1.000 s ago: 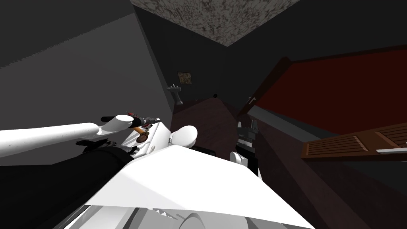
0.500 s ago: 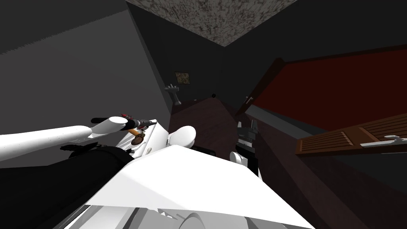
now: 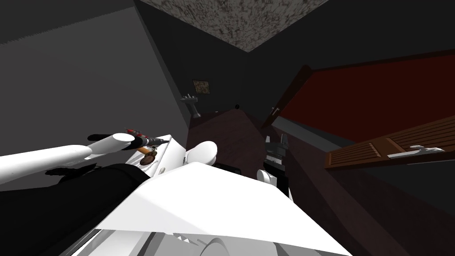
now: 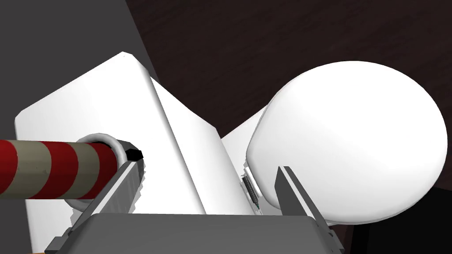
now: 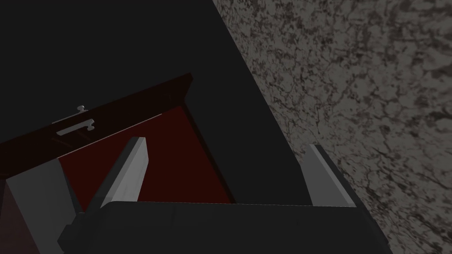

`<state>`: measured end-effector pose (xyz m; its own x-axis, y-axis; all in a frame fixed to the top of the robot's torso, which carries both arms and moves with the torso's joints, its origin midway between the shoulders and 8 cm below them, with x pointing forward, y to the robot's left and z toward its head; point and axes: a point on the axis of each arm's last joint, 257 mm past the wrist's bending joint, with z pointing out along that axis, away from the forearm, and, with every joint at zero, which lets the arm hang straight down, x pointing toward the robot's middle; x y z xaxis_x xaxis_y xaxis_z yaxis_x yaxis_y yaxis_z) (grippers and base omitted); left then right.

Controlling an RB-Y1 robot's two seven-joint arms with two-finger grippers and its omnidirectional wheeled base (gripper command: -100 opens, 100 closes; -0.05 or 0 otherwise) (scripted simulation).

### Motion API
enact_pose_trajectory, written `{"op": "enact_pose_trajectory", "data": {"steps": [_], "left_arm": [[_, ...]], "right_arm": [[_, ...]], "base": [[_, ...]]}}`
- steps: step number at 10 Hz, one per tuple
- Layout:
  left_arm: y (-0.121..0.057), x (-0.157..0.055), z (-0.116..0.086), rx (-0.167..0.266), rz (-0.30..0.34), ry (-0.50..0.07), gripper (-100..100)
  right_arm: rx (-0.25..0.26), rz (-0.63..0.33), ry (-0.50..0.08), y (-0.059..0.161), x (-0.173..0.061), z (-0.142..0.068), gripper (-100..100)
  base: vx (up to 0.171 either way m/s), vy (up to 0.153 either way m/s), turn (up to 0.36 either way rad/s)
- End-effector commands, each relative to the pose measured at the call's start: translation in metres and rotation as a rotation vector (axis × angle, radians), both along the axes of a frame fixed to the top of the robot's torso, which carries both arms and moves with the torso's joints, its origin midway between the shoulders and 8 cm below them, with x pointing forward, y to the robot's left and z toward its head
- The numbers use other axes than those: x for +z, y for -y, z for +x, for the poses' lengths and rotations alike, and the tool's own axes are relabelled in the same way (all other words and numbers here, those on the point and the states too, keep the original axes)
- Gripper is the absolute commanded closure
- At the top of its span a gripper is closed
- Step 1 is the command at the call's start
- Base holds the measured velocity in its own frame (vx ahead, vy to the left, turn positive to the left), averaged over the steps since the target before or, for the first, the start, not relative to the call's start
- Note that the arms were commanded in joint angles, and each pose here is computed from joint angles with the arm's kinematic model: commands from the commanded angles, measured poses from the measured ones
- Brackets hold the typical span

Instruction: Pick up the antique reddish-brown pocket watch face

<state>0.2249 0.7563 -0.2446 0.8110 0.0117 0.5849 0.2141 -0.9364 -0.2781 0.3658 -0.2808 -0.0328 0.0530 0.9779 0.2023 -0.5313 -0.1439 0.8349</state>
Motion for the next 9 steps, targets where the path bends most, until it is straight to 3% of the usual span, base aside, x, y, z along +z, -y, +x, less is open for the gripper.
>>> {"op": "enact_pose_trajectory", "data": {"steps": [1,4,5,7,8,9], "left_arm": [[-0.008,-0.004,-0.014,0.022,-0.008,-0.028,-100],[-0.025,-0.015,-0.053,0.085,-0.023,-0.094,-100],[-0.027,-0.015,-0.055,0.089,-0.021,-0.095,-100],[-0.04,-0.025,-0.095,0.156,-0.038,-0.158,-100],[-0.04,-0.025,-0.095,0.156,-0.037,-0.16,-100],[-0.045,-0.03,-0.115,0.188,-0.046,-0.19,-100]], "right_arm": [[0.0,0.0,0.0,0.0,0.0,0.0,0],[0.0,0.0,0.0,0.0,0.0,0.0,0],[0.0,0.0,0.0,0.0,0.0,0.0,0],[0.0,0.0,0.0,0.0,0.0,0.0,0],[0.0,0.0,0.0,0.0,0.0,0.0,0],[0.0,0.0,0.0,0.0,0.0,0.0,0]], "base": [[0.01,-0.025,-0.031],[0.013,-0.029,-0.047],[0.009,-0.029,-0.028],[0.01,-0.036,-0.072],[0.015,-0.028,-0.016],[0.016,-0.027,-0.049]]}}
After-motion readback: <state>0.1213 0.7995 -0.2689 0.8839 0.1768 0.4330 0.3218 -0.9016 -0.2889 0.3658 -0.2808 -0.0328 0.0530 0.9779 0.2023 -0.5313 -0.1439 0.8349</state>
